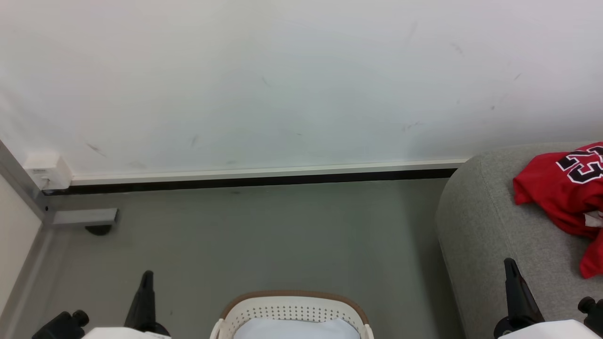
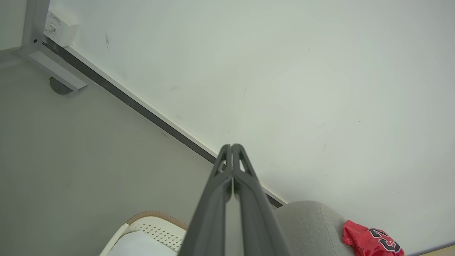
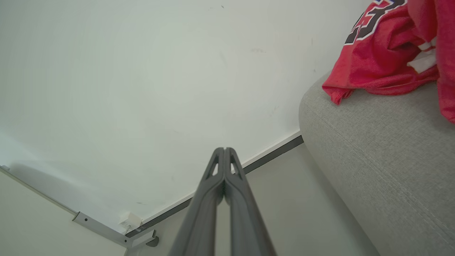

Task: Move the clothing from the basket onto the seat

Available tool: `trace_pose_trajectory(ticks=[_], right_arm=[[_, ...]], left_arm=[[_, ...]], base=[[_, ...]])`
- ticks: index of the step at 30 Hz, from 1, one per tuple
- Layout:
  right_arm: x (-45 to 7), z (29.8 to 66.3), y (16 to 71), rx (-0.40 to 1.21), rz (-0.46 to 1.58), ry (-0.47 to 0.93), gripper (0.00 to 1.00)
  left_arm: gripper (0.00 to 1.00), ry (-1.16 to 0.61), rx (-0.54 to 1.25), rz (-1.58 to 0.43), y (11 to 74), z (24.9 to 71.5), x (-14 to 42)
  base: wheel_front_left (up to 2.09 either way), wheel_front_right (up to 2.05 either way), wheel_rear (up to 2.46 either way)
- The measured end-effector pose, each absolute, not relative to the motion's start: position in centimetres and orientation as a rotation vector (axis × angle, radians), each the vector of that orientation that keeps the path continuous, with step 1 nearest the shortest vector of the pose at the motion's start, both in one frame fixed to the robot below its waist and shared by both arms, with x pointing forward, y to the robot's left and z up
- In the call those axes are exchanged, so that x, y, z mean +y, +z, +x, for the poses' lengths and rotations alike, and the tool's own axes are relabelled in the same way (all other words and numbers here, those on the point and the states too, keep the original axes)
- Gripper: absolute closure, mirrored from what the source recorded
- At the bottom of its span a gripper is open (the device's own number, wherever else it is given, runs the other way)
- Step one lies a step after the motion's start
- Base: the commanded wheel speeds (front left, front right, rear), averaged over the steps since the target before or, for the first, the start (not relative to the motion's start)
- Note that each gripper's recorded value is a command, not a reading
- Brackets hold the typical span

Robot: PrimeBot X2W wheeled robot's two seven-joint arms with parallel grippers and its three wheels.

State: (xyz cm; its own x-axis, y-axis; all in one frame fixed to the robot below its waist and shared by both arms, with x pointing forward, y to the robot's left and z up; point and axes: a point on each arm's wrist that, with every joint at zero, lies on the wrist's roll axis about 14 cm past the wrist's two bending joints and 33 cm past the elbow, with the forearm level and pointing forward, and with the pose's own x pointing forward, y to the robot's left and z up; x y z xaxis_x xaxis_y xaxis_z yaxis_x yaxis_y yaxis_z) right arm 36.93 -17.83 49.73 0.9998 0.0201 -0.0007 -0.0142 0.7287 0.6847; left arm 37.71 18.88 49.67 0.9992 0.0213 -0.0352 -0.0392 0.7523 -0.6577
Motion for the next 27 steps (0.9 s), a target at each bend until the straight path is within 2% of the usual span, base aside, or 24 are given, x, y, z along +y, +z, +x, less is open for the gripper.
trace_pose_trajectory(ticks=[27], right_arm=[[-19.0,37.6,49.7,0.023,1.063,-0.023,1.0]], left_arm=[[1.0,0.047,0.054,-1.038,49.4,38.2,19.2]], base=[[0.0,0.0,0.0]])
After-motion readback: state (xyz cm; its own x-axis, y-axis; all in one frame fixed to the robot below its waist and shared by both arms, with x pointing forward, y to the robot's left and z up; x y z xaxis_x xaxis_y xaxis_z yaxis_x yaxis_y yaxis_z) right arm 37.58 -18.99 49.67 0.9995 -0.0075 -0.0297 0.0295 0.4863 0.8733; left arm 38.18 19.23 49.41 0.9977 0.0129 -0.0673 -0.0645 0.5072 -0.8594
